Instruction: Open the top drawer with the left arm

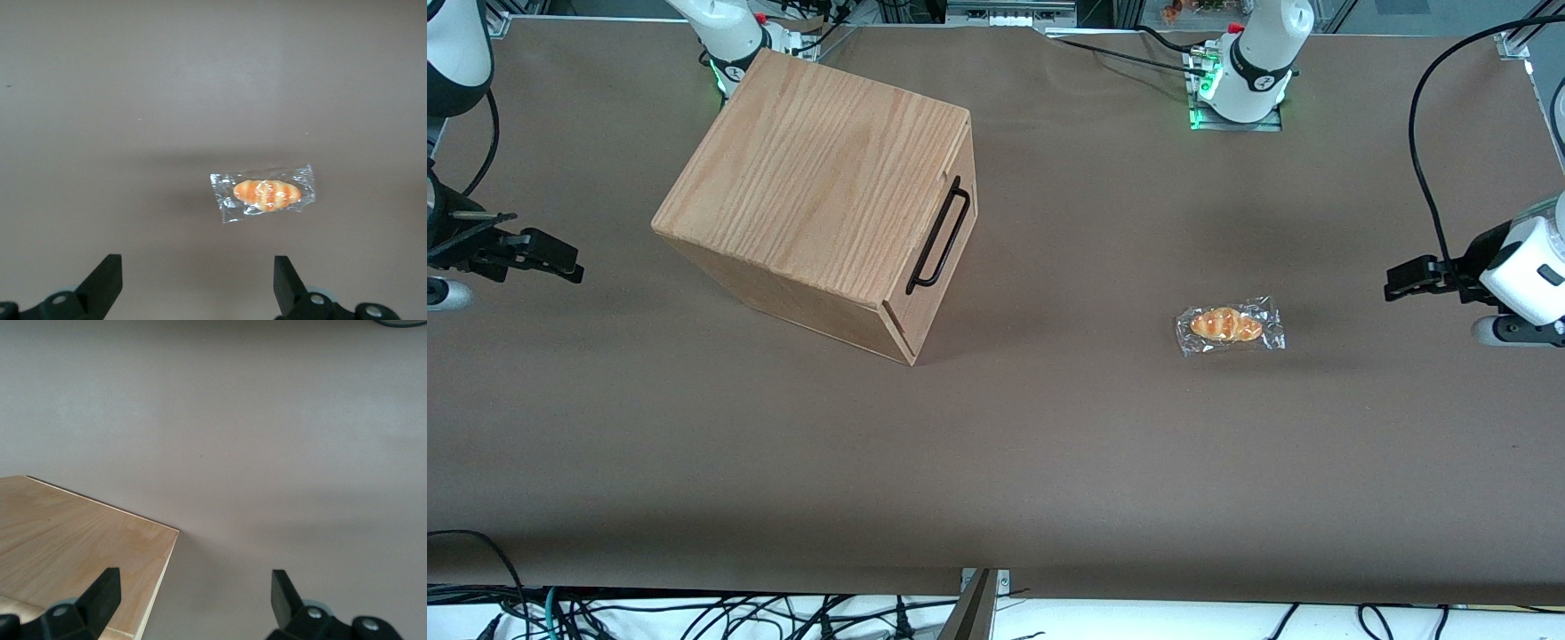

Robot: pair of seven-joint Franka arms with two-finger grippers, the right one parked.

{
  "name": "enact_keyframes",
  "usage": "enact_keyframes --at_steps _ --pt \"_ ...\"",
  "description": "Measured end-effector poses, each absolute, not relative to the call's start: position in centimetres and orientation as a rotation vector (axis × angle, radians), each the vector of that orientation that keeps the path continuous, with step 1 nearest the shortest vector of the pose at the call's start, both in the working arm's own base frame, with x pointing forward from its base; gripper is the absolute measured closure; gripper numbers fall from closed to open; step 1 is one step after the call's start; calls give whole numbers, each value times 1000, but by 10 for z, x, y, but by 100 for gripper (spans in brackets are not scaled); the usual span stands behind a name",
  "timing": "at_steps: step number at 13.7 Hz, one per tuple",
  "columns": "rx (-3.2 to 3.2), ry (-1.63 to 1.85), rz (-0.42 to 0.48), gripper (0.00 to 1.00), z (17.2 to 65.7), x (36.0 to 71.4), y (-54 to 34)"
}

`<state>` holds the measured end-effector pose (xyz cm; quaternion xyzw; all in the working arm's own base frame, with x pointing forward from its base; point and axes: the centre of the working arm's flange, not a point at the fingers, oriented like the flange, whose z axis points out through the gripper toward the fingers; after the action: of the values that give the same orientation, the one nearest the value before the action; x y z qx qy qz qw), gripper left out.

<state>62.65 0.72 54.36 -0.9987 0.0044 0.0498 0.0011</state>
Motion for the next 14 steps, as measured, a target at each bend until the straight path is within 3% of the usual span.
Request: enact_keyframes --at_steps 7,14 --pt "-3228 79 171 0 544 623 -63" --pt "-3239 16 257 0 540 584 -227"
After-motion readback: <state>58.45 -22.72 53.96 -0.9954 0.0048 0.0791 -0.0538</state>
